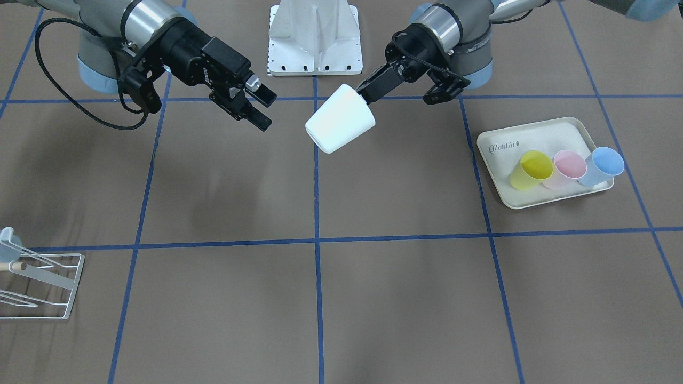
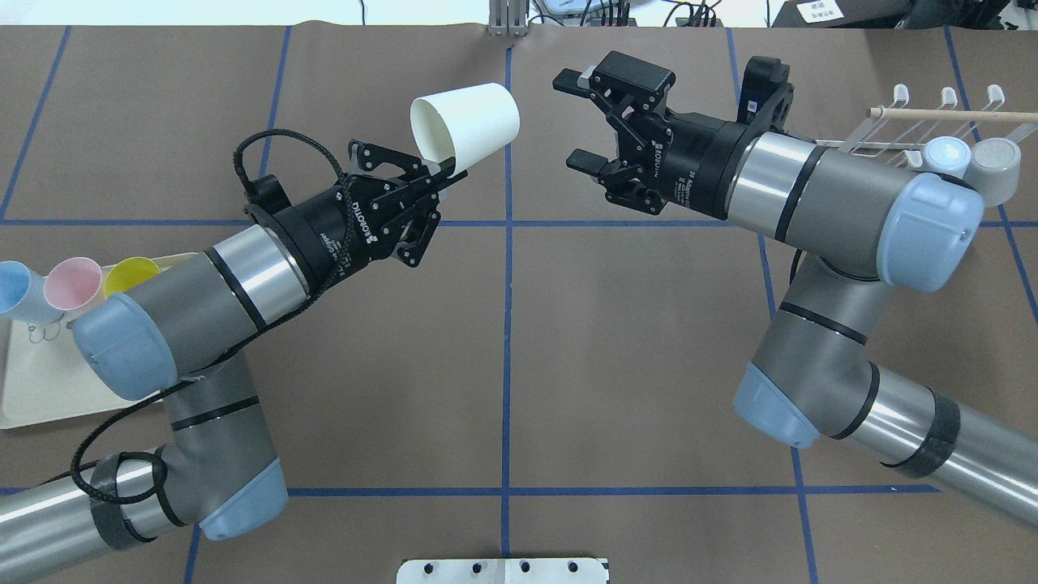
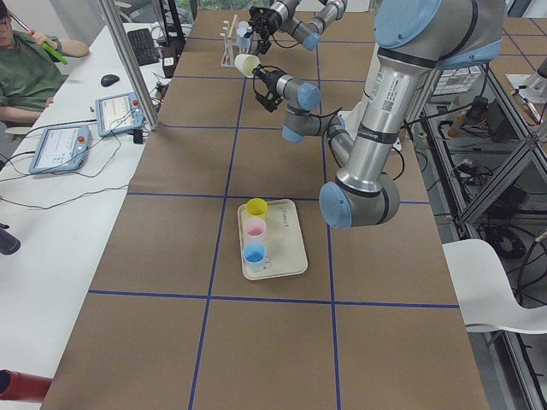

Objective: Transfer IKEA cup to right arm and place on rack

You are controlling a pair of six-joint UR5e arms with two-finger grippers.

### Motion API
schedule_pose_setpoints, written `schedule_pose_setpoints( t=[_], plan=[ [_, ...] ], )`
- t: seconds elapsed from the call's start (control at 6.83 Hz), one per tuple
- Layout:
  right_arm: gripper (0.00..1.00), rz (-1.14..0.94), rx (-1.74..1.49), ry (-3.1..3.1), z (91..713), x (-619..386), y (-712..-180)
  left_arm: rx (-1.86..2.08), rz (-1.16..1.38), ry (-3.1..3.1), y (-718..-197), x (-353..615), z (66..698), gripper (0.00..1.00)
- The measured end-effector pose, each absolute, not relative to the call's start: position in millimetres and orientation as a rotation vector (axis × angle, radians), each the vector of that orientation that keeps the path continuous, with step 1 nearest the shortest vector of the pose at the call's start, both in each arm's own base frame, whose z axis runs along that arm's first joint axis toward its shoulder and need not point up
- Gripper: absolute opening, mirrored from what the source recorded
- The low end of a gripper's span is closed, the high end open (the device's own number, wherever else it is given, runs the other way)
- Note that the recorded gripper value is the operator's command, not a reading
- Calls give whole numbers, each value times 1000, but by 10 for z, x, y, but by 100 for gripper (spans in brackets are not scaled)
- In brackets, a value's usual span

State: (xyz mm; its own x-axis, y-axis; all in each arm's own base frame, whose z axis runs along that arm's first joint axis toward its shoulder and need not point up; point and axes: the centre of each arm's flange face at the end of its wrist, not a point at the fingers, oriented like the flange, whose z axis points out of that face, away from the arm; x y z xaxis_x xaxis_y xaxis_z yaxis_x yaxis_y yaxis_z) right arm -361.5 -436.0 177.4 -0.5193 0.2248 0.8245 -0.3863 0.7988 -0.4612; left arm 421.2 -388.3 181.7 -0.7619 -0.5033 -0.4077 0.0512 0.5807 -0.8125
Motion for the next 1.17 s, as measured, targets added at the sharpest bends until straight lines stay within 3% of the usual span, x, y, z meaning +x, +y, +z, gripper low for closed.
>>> schedule_pose_setpoints(
  t=[1.17],
  plan=[
    [100, 774, 90, -1989, 1659, -4047, -4195, -401, -1171, 2198, -3640, 4650, 1587, 0]
  ],
)
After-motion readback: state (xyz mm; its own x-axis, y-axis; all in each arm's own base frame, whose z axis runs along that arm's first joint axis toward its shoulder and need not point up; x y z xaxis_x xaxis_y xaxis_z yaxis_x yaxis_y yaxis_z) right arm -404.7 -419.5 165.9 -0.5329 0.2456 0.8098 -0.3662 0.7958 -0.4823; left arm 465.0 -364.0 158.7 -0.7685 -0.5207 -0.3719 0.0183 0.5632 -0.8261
